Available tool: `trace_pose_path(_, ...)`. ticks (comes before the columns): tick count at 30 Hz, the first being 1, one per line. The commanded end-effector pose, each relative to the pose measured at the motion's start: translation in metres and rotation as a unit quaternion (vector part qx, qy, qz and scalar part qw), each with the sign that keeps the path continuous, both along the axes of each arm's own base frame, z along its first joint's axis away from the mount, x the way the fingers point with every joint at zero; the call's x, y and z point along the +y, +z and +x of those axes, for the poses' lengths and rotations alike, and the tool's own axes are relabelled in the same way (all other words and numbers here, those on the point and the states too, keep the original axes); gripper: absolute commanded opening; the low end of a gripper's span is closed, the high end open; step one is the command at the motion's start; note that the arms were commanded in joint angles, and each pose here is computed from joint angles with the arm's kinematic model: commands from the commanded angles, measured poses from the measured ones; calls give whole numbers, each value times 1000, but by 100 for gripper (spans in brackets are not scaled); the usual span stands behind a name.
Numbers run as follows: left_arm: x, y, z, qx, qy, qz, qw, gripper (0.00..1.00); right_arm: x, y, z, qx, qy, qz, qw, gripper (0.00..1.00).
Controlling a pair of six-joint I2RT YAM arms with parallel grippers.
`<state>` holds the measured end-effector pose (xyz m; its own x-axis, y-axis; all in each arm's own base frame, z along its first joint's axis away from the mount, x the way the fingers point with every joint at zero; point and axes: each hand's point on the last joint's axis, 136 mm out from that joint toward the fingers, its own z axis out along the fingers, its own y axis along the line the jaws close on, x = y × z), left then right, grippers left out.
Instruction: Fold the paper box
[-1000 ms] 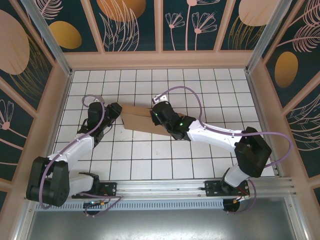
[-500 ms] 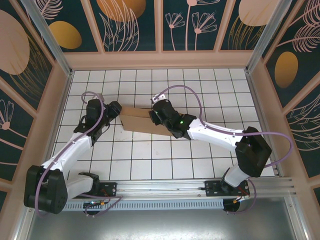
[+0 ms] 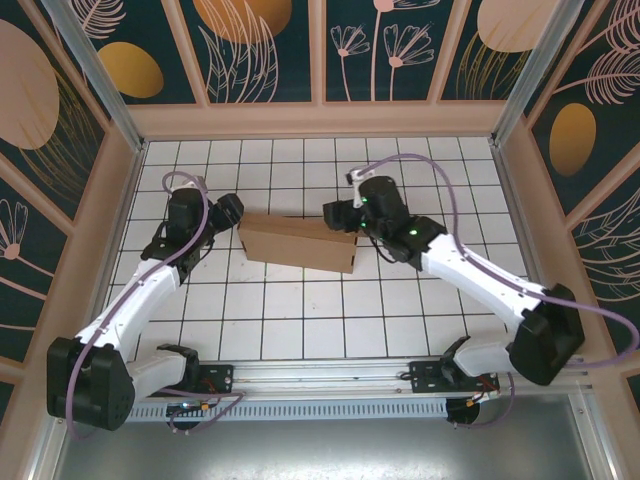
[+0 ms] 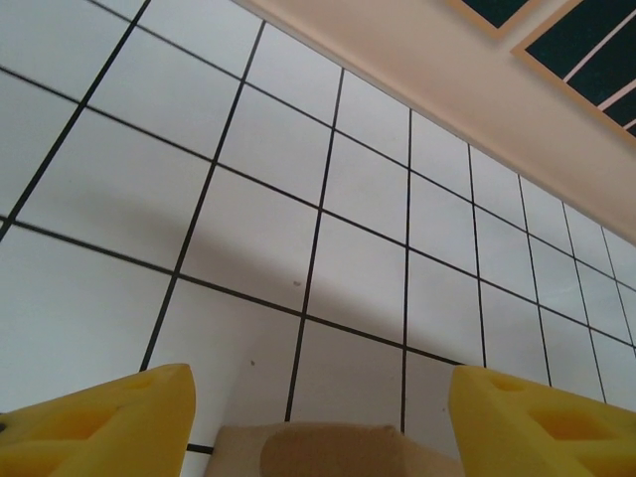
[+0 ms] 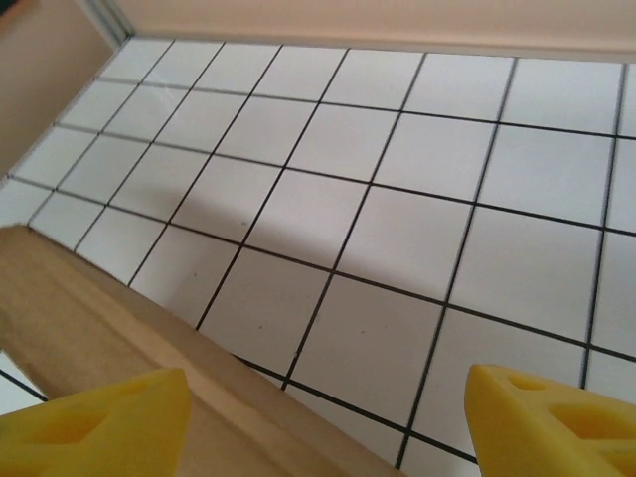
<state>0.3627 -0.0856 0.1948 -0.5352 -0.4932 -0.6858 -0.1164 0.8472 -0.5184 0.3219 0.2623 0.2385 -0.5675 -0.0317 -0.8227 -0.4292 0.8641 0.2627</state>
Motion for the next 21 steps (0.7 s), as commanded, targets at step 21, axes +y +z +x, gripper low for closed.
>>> trace_pose_path(21, -40, -57, -18, 70, -65, -118, 988, 60, -20, -62, -36, 173, -61, 236, 954, 63)
